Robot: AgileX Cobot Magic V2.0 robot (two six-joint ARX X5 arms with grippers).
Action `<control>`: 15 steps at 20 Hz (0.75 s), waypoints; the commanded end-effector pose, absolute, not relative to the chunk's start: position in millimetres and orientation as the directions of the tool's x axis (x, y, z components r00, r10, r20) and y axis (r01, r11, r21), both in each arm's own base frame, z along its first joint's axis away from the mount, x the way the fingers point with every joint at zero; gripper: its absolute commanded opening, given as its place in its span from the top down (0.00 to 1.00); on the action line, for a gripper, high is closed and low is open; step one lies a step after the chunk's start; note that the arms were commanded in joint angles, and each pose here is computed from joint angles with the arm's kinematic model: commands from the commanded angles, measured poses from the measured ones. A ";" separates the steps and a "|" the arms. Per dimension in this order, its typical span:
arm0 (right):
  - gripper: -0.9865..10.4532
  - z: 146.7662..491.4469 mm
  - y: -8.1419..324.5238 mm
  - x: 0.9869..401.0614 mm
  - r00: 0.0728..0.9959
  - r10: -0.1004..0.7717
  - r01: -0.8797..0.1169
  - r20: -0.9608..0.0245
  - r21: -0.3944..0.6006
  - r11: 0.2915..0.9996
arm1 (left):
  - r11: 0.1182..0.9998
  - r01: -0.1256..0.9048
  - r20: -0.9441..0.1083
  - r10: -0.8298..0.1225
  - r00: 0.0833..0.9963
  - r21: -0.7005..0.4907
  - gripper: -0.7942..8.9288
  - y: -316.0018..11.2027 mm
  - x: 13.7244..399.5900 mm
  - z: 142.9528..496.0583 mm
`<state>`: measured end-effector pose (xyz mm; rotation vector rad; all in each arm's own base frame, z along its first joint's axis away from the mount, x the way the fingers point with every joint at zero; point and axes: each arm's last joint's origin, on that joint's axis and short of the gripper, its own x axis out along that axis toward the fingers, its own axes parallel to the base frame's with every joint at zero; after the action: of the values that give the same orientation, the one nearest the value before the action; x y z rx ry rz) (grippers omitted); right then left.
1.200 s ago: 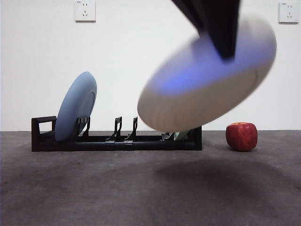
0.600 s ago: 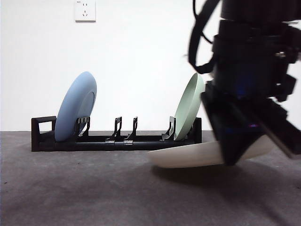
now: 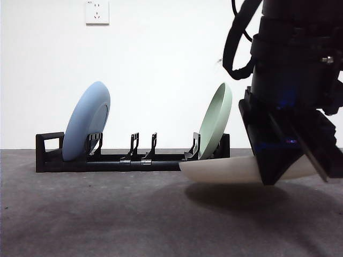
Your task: Take the yellow plate from the plate rack,put the plate on the table,take the apple from the table,put the apple in the plate
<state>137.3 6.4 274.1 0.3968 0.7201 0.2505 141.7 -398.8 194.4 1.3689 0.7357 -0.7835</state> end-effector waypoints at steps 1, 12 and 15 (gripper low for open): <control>0.91 276.0 6.5 137.4 0.732 0.352 -0.093 -0.583 0.427 0.899 | 0.059 0.848 -0.848 -0.025 0.529 0.527 0.93 -398.9 146.2 178.9; 0.91 272.4 6.5 134.3 0.702 0.353 -0.072 -0.618 0.432 0.899 | 0.108 0.848 -0.855 0.051 0.516 0.519 0.30 -389.3 156.7 175.7; 0.91 272.6 6.5 134.8 0.704 0.354 -0.074 -0.616 0.432 0.899 | 0.128 0.853 -0.863 0.062 0.501 0.505 0.30 -384.6 152.7 196.3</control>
<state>134.4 6.5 270.6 0.4058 0.7682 0.2424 153.7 -383.9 186.0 1.3789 0.9121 -0.7156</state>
